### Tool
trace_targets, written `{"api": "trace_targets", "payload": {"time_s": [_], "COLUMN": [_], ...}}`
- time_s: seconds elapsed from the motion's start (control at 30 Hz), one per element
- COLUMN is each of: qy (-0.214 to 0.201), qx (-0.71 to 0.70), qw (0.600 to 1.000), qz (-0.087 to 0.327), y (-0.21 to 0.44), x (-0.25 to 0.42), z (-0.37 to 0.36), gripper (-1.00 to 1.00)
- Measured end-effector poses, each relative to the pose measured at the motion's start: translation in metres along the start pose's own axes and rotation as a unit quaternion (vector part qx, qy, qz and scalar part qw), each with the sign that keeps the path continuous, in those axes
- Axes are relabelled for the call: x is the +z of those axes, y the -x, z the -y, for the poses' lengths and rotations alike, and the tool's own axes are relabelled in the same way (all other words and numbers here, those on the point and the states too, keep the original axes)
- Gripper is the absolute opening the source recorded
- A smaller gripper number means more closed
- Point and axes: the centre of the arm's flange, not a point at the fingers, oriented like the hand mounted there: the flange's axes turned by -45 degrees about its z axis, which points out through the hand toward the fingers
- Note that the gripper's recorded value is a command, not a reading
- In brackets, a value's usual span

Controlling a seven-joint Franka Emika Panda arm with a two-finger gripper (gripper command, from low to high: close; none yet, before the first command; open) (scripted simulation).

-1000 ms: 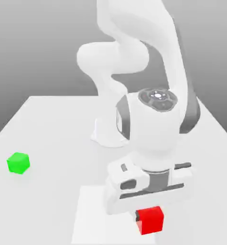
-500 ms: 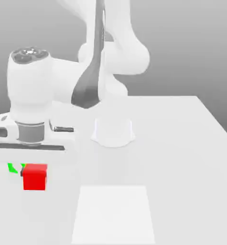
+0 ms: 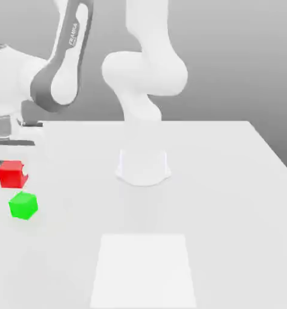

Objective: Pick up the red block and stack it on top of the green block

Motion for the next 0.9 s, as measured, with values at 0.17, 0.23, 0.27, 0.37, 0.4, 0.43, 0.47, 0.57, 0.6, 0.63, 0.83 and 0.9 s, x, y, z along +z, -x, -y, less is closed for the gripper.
{"api": "trace_targets", "payload": {"time_s": [0.17, 0.23, 0.27, 0.37, 0.4, 0.43, 0.47, 0.57, 0.6, 0.63, 0.83, 0.9], "qy": [-0.004, -0.005, -0.005, -0.006, -0.006, -0.006, -0.007, -0.007, -0.007, -0.007, -0.007, -0.006], "qx": [0.002, 0.003, 0.002, 0.002, 0.002, 0.002, 0.002, 0.002, 0.002, 0.002, 0.003, 0.003], "qw": [1.0, 1.0, 1.0, 1.0, 1.0, 1.0, 1.0, 1.0, 1.0, 1.0, 1.0, 1.0], "qz": [-0.007, -0.009, -0.01, -0.012, -0.012, -0.012, -0.012, -0.012, -0.012, -0.011, -0.007, -0.005], "y": [0.005, 0.005, 0.004, 0.003, 0.003, 0.003, 0.003, 0.003, 0.003, 0.003, 0.005, 0.005], "x": [0.01, 0.014, 0.017, 0.023, 0.026, 0.028, 0.031, 0.038, 0.041, 0.043, 0.058, 0.063], "z": [-0.002, -0.003, -0.003, -0.002, -0.002, -0.002, -0.002, -0.002, -0.002, -0.002, -0.001, -0.001], "gripper": [-1.0, -1.0, -1.0, -1.0, -1.0, -1.0, -1.0, -1.0, -1.0, -1.0, -1.0, -1.0]}}
